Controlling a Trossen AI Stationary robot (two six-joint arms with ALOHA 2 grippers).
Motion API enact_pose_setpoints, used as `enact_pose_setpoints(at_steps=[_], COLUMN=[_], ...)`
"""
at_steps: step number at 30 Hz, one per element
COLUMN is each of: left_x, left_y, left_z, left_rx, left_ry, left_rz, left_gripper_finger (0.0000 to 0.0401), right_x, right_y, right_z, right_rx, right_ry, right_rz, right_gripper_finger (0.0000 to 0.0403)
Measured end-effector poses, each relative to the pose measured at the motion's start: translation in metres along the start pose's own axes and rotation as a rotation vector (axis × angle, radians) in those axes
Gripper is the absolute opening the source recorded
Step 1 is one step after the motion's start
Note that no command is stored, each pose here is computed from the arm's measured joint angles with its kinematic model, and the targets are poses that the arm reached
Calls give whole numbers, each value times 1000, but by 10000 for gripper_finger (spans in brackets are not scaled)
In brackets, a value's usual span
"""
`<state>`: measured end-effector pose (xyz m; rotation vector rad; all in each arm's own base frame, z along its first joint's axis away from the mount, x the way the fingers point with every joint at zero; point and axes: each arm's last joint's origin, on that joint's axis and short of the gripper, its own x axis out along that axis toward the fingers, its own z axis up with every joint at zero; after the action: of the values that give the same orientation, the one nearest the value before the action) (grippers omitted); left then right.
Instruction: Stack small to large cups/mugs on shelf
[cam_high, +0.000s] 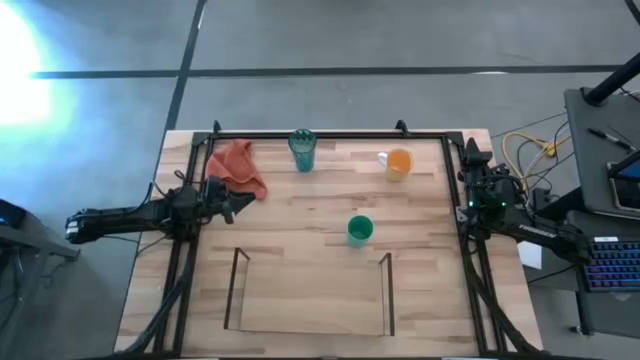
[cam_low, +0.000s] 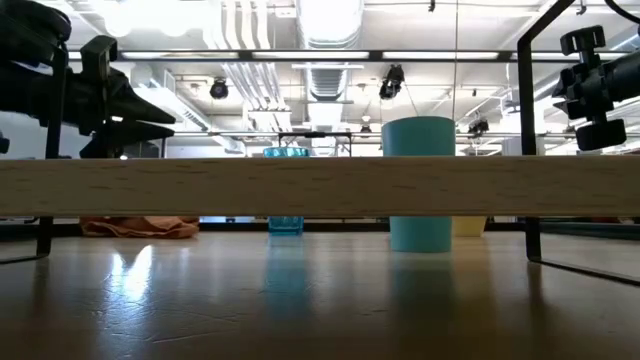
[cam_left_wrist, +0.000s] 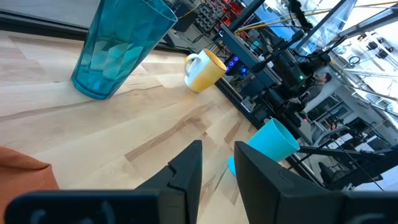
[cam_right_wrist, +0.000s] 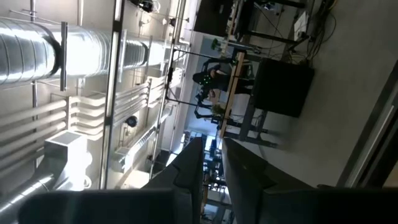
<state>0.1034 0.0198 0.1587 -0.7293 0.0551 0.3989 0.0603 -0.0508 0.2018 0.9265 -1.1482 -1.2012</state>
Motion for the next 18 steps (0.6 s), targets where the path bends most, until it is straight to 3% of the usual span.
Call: enact_pose_setpoints(at_steps=[9,10,15,18], left_x=[0,0,0,0], left_y=[0,0,0,0], left_z=[0,0,0,0], left_rx=[0,0,0,1], left_ry=[0,0,2,2], left_rz=[0,0,2,2], left_gripper_finger=[79,79,79,79], right_x=[0,0,-11,-14], right_y=[0,1,8,7], right_z=[0,-1,-24,-31], right_rx=[51,73,11,81], right_ry=[-8,40,760,930], right_rz=[-5,28,457,457], right_gripper_finger=[54,54,54,54])
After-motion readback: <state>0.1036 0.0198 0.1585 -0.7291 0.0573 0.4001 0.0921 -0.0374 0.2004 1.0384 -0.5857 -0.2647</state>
